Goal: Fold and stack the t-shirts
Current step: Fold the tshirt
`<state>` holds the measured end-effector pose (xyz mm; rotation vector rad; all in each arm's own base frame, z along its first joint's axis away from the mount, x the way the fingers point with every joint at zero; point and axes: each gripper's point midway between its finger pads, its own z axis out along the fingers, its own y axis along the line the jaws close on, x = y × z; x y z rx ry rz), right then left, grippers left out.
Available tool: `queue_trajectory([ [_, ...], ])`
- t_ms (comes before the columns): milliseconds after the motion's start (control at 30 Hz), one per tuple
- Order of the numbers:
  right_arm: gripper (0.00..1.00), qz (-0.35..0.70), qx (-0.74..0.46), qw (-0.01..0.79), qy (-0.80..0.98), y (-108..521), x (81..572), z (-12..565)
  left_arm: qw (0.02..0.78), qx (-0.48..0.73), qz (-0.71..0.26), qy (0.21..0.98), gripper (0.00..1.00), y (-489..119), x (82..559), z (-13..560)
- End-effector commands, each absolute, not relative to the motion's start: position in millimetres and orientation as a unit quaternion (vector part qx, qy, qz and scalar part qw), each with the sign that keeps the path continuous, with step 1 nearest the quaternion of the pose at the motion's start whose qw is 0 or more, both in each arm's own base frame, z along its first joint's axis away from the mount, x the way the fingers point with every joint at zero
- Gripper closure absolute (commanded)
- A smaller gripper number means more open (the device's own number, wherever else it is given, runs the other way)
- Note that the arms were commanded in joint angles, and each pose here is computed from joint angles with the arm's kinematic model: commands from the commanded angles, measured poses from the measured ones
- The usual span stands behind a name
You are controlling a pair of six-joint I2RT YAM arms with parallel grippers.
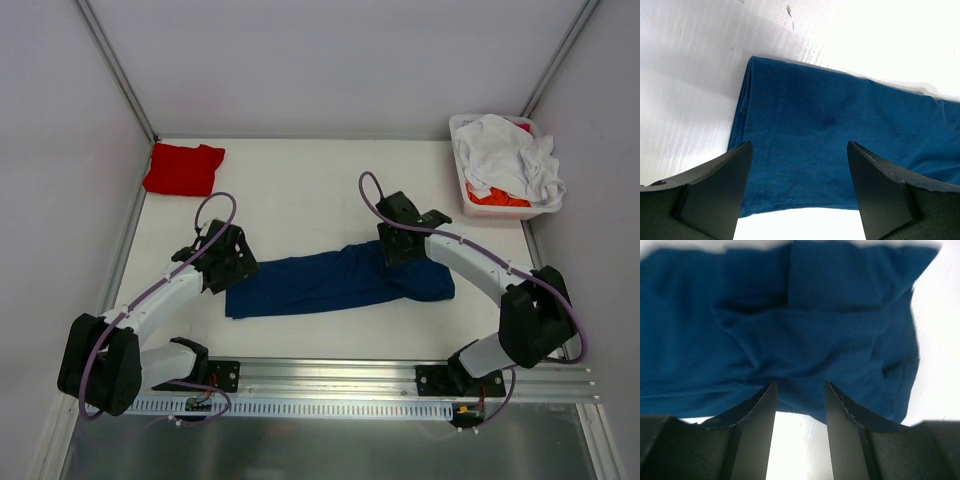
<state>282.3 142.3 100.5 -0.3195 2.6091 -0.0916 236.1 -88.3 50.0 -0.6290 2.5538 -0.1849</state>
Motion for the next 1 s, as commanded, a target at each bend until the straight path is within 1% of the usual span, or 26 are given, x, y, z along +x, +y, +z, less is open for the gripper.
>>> queue_trajectory([
  [0,0.54,-0.038,-0.100,0.230,0.967,137,268,81,0.263,-0.222,-0.087,0.935,0.23,-96,242,64],
  [267,0.54,-0.049,-0.100,0.186,0.976,133,249,32,0.264,-0.222,-0.088,0.934,0.23,-96,241,65],
  [500,0.54,-0.058,-0.109,0.161,0.979,140,255,5,0.269,-0.220,-0.089,0.934,0.22,-95,239,68],
  [567,0.54,-0.063,-0.114,0.154,0.979,140,257,-1,0.272,-0.220,-0.092,0.932,0.21,-95,239,70],
  [733,0.54,-0.077,-0.127,0.160,0.976,146,276,1,0.276,-0.220,-0.094,0.931,0.20,-94,239,76],
  [767,0.54,-0.086,-0.136,0.151,0.975,145,277,-3,0.278,-0.219,-0.096,0.930,0.20,-94,239,78],
  [800,0.54,-0.091,-0.137,0.162,0.973,149,289,4,0.278,-0.218,-0.097,0.931,0.20,-95,240,78],
  [867,0.54,-0.103,-0.154,0.153,0.971,149,296,2,0.277,-0.218,-0.096,0.931,0.20,-95,239,78],
  [933,0.54,-0.103,-0.157,0.169,0.968,157,316,11,0.275,-0.218,-0.096,0.932,0.19,-95,239,78],
  [967,0.54,-0.108,-0.162,0.160,0.968,158,318,8,0.273,-0.218,-0.095,0.932,0.19,-95,238,77],
])
